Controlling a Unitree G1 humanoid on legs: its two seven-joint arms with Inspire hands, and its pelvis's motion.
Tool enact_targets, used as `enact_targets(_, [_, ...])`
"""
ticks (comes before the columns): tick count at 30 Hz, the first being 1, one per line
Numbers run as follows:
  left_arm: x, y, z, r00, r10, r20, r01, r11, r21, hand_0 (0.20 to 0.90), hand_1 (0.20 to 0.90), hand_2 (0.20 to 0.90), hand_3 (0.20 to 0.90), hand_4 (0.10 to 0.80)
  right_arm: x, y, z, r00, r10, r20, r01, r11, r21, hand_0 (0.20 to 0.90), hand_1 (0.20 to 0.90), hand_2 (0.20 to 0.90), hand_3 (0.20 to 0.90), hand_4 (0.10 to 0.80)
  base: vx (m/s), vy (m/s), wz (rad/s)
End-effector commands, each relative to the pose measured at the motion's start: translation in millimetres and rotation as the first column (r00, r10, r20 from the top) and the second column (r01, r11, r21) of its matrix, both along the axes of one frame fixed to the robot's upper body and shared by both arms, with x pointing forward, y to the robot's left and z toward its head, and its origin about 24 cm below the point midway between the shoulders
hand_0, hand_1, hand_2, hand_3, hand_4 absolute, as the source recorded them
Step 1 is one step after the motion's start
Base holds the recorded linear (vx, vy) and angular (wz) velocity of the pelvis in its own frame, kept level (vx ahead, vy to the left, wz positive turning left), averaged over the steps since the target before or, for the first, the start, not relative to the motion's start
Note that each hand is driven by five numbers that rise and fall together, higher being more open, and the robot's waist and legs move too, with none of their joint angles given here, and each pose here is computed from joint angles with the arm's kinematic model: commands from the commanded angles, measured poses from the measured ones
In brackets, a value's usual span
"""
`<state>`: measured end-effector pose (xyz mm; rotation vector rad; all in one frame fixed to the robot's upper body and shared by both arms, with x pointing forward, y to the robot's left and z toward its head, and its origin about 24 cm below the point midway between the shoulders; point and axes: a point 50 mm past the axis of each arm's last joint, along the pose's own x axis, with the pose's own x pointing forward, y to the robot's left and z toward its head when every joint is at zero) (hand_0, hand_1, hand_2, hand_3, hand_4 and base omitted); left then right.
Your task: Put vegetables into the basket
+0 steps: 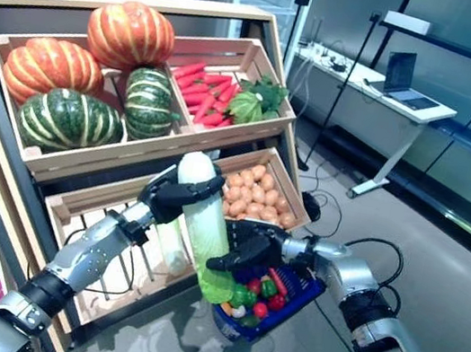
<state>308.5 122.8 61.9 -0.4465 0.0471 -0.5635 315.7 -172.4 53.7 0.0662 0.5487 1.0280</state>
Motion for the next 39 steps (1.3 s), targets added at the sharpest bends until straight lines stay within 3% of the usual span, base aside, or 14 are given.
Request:
enact_targets(1, [8,-72,59,0.96,-0.203,0.193,0.24,0.952,-0.19,0.3,0.3,0.3,0.3,0.4,33,92,93,0.962,0.106,0.253,-0.206,0.886,0.415,0.9,0.9,0.9,0.9,0.8,0.0,0.0,0.0])
enact_targets(3, [6,-76,58,0.959,-0.214,0.186,0.251,0.945,-0.209,0.3,0.3,0.3,0.3,0.4,35,96,91,0.972,0.074,0.222,-0.167,0.885,0.434,0.9,0.9,0.9,0.9,0.8,0.015,0.001,0.0])
enact_targets(4, [5,-77,58,0.958,-0.222,0.182,0.26,0.94,-0.22,0.3,0.3,0.3,0.3,0.4,37,97,90,0.981,0.045,0.19,-0.129,0.88,0.457,0.568,0.568,0.568,0.568,0.579,0.0,0.0,0.0])
enact_targets(5, [4,-78,58,0.957,-0.228,0.182,0.266,0.937,-0.225,0.3,0.3,0.3,0.3,0.4,38,98,89,0.986,0.017,0.164,-0.094,0.874,0.476,0.347,0.347,0.347,0.347,0.431,0.0,0.0,0.0])
enact_targets(6, [4,-78,58,0.956,-0.234,0.179,0.272,0.934,-0.233,0.3,0.3,0.3,0.3,0.4,39,98,88,0.99,-0.001,0.144,-0.07,0.871,0.487,0.3,0.3,0.3,0.3,0.4,0.0,0.0,0.0])
enact_targets(16, [1,-83,62,0.945,-0.263,0.192,0.306,0.921,-0.241,0.3,0.3,0.3,0.3,0.4,46,89,67,0.991,-0.11,0.079,0.069,0.914,0.399,0.3,0.3,0.3,0.3,0.4,0.0,0.0,0.0])
enact_targets(26, [6,-68,63,0.955,-0.212,0.207,0.246,0.957,-0.155,0.3,0.3,0.3,0.3,0.4,50,53,53,0.963,-0.26,0.074,0.23,0.932,0.282,0.3,0.3,0.3,0.3,0.4,0.0,0.0,0.0])
enact_targets(27, [7,-65,63,0.958,-0.198,0.208,0.23,0.962,-0.144,0.352,0.352,0.352,0.352,0.435,51,47,51,0.956,-0.279,0.086,0.25,0.934,0.254,0.3,0.3,0.3,0.3,0.4,0.0,0.0,0.0])
enact_targets(28, [7,-63,64,0.955,-0.199,0.22,0.231,0.964,-0.132,0.479,0.479,0.479,0.479,0.519,51,40,48,0.949,-0.301,0.098,0.274,0.936,0.221,0.3,0.3,0.3,0.3,0.4,0.0,0.0,0.0])
enact_targets(29, [7,-62,64,0.955,-0.197,0.221,0.229,0.965,-0.13,0.9,0.9,0.9,0.9,0.8,51,38,48,0.946,-0.307,0.102,0.28,0.936,0.216,0.3,0.3,0.3,0.3,0.4,-0.006,-0.014,-0.04])
enact_targets(36, [16,-26,67,0.964,-0.042,0.262,0.046,0.999,-0.01,0.9,0.9,0.9,0.9,0.8,48,-31,40,0.867,-0.444,0.227,0.461,0.887,-0.026,0.3,0.3,0.3,0.3,0.4,0.001,-0.022,-0.1])
enact_targets(39, [21,-2,66,0.961,0.035,0.273,-0.053,0.997,0.058,0.9,0.9,0.9,0.9,0.8,41,-79,40,0.79,-0.538,0.293,0.589,0.799,-0.123,0.3,0.3,0.3,0.3,0.4,-0.005,-0.033,-0.05])
